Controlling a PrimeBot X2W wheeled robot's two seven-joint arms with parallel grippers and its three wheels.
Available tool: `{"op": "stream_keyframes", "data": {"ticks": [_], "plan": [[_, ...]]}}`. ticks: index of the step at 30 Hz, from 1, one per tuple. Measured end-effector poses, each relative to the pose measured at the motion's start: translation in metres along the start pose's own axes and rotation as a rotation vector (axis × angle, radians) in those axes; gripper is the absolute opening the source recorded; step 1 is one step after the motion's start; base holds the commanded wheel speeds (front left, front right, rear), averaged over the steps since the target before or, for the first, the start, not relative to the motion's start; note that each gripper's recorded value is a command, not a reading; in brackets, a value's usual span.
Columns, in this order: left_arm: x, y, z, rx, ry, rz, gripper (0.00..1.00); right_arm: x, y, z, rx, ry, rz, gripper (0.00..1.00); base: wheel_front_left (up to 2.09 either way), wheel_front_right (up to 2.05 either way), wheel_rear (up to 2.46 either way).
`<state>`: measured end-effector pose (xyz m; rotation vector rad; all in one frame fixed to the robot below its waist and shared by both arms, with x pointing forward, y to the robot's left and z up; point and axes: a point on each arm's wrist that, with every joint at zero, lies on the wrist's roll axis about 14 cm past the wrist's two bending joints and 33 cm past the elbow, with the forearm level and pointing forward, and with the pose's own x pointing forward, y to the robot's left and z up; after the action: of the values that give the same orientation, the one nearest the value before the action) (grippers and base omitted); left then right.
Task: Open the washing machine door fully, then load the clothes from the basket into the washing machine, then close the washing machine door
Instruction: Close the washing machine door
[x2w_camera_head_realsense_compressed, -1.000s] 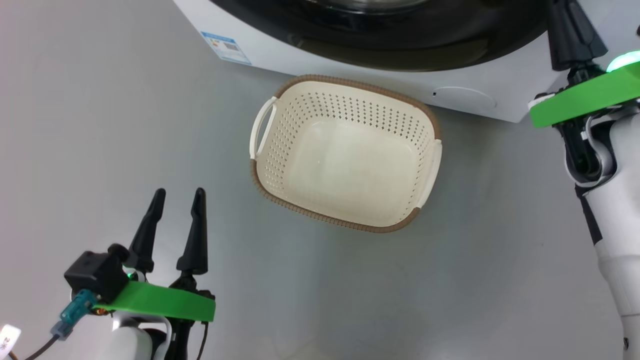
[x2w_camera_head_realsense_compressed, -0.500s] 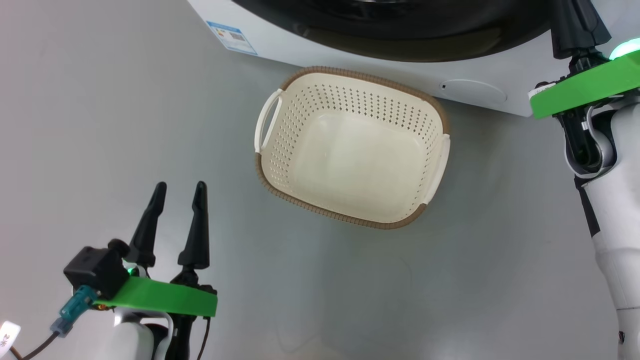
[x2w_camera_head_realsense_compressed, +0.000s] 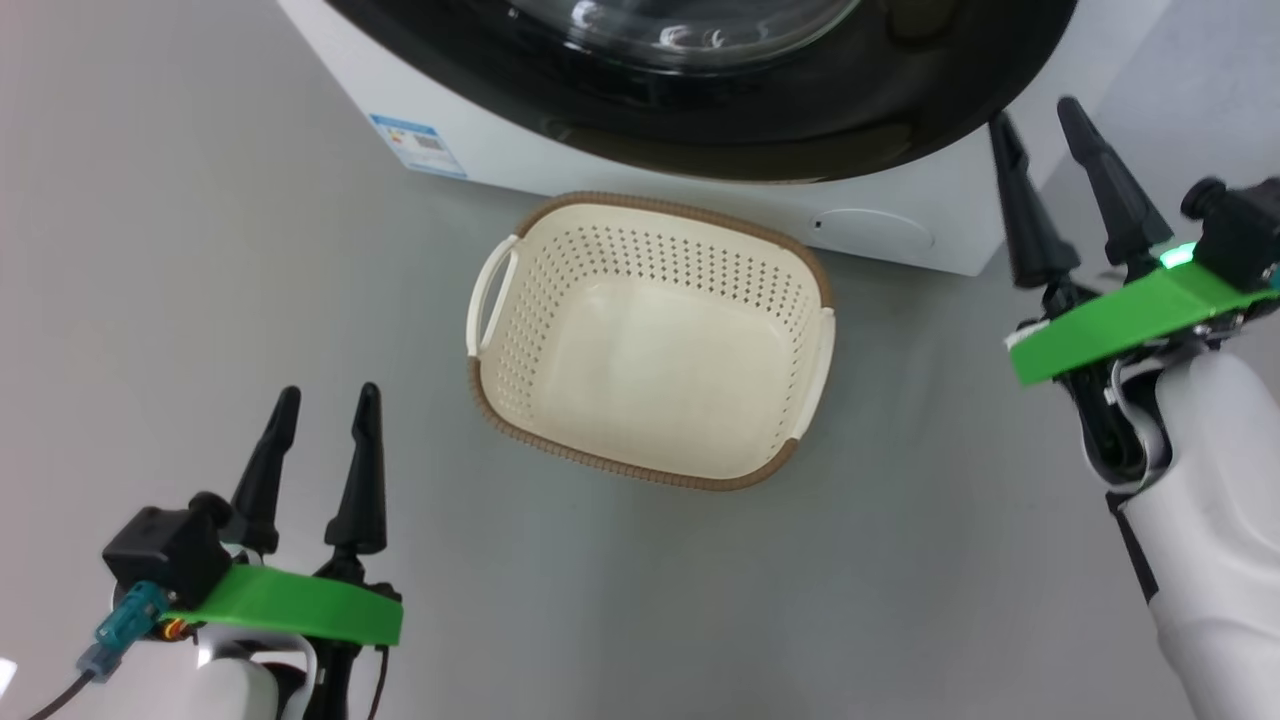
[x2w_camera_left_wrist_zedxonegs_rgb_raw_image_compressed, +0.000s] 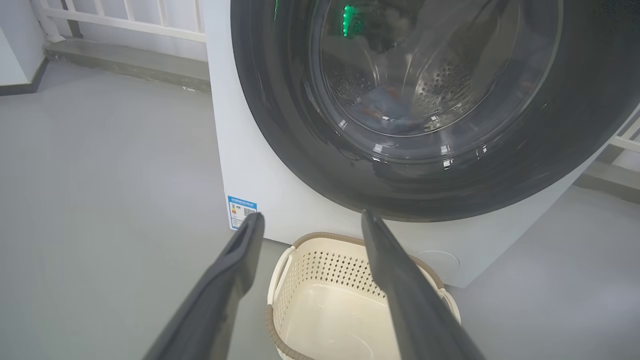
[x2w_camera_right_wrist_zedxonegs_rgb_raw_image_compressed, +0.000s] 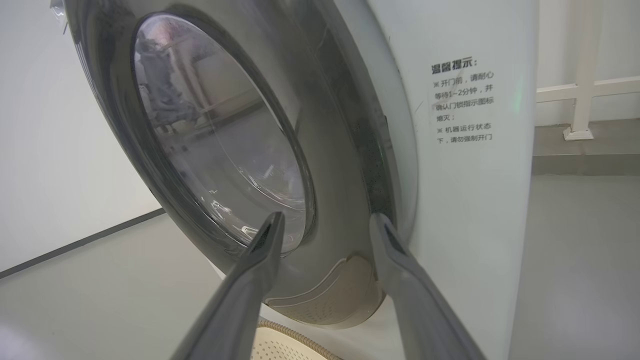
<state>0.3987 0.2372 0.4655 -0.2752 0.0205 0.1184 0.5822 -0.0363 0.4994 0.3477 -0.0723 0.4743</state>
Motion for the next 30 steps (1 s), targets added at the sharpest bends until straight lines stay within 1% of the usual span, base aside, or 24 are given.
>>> {"op": "stream_keyframes", "data": {"ticks": [7,18,30], "plan": [[-0.004,-0.004,0.000,0.010,0.008,-0.034,1.00,-0.043,-0.014,-0.003,-0.018,0.049,-0.065,1.00,0.00,0.00,0.00],[-0.015,-0.019,-0.005,0.016,0.032,-0.101,1.00,-0.117,-0.041,0.002,-0.045,0.096,-0.196,1.00,0.00,0.00,0.00],[-0.019,-0.039,-0.011,0.013,0.052,-0.173,1.00,-0.186,-0.058,0.010,-0.054,0.111,-0.320,1.00,0.00,0.00,0.00]]}}
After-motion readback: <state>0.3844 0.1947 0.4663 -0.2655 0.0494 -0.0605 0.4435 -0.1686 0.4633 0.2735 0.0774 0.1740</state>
